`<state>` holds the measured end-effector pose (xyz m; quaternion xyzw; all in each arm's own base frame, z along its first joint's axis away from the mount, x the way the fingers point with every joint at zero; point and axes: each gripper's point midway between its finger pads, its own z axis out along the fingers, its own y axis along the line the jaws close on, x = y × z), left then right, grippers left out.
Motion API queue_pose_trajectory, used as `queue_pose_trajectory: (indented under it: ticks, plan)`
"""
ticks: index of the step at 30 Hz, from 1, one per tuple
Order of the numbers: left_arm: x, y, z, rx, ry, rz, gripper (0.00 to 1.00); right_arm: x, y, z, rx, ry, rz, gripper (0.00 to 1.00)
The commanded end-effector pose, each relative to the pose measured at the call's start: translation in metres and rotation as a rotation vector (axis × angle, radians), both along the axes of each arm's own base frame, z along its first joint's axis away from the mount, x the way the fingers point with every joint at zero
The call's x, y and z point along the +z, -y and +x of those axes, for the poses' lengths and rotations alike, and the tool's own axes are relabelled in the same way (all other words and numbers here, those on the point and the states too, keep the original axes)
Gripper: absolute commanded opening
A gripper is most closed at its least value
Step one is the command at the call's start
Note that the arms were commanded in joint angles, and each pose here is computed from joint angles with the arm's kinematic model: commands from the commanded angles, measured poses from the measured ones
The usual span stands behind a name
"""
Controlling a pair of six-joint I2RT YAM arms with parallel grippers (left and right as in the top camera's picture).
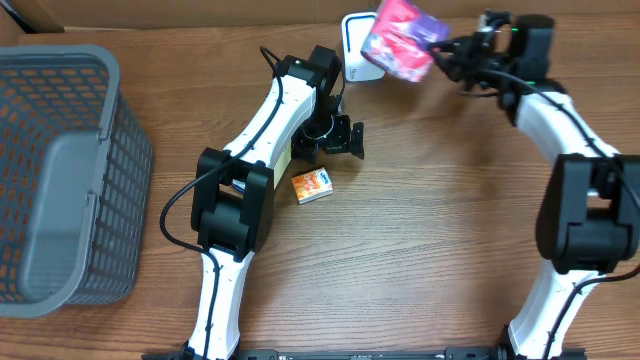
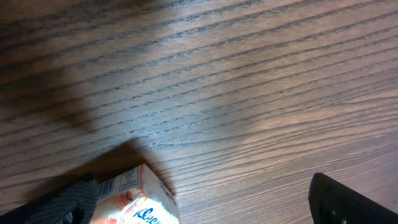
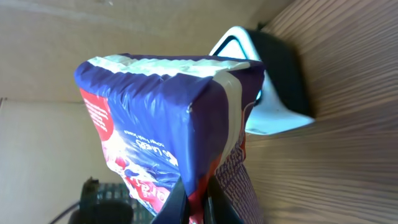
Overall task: Scan the item barcode
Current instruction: 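Carry the Carefree pack to the white scanner and hold it there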
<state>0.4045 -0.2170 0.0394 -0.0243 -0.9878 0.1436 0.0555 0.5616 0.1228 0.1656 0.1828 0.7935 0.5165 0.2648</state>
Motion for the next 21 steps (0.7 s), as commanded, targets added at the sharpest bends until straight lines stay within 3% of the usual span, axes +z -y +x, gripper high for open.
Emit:
queue_pose_trajectory:
  ticks: [1, 9, 21]
  plan:
    - [0.007, 0.001, 0.004, -0.026, 0.032, -0.002, 1.00, 0.011, -0.024, 0.014, -0.122, -0.028, 0.010, 0.04]
    - [0.007, 0.001, 0.004, -0.026, 0.030, -0.006, 1.00, 0.012, -0.059, 0.019, -0.197, 0.018, -0.054, 0.04]
    - [0.007, 0.002, 0.004, -0.022, 0.029, -0.006, 1.00, 0.016, -0.060, 0.022, -0.211, 0.040, -0.053, 0.04]
